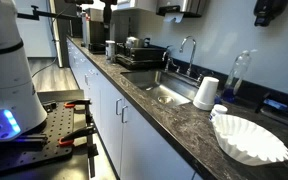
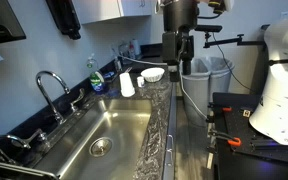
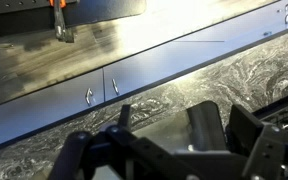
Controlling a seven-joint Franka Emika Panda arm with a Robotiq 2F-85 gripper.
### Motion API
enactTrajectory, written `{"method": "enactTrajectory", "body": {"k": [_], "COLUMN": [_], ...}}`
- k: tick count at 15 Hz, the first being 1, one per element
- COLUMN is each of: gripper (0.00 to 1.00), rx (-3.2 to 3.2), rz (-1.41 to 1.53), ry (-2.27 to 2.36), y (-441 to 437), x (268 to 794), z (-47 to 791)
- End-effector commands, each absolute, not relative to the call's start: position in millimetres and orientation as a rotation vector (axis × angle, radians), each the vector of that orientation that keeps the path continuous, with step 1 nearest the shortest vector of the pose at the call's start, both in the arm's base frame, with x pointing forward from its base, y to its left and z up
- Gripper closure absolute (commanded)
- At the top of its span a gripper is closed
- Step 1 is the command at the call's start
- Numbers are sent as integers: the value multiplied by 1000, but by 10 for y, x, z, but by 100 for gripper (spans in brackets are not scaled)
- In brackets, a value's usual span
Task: Press the switch
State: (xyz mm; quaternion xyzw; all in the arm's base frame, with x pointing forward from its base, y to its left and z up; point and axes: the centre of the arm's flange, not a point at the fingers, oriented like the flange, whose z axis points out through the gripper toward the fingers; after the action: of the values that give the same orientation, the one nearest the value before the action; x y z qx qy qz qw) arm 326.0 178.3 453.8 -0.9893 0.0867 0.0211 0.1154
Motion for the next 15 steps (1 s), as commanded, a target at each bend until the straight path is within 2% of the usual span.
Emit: {"method": "enactTrajectory", "body": {"k": [1, 8, 15], "gripper": [0, 0, 0], "rx": [-2898, -2907, -2889], "rz": [62, 26, -226], "ry": [254, 212, 20], "y": [1783, 1822, 2060], "x": [3260, 3282, 3474], "z": [4538, 4526, 4561]}}
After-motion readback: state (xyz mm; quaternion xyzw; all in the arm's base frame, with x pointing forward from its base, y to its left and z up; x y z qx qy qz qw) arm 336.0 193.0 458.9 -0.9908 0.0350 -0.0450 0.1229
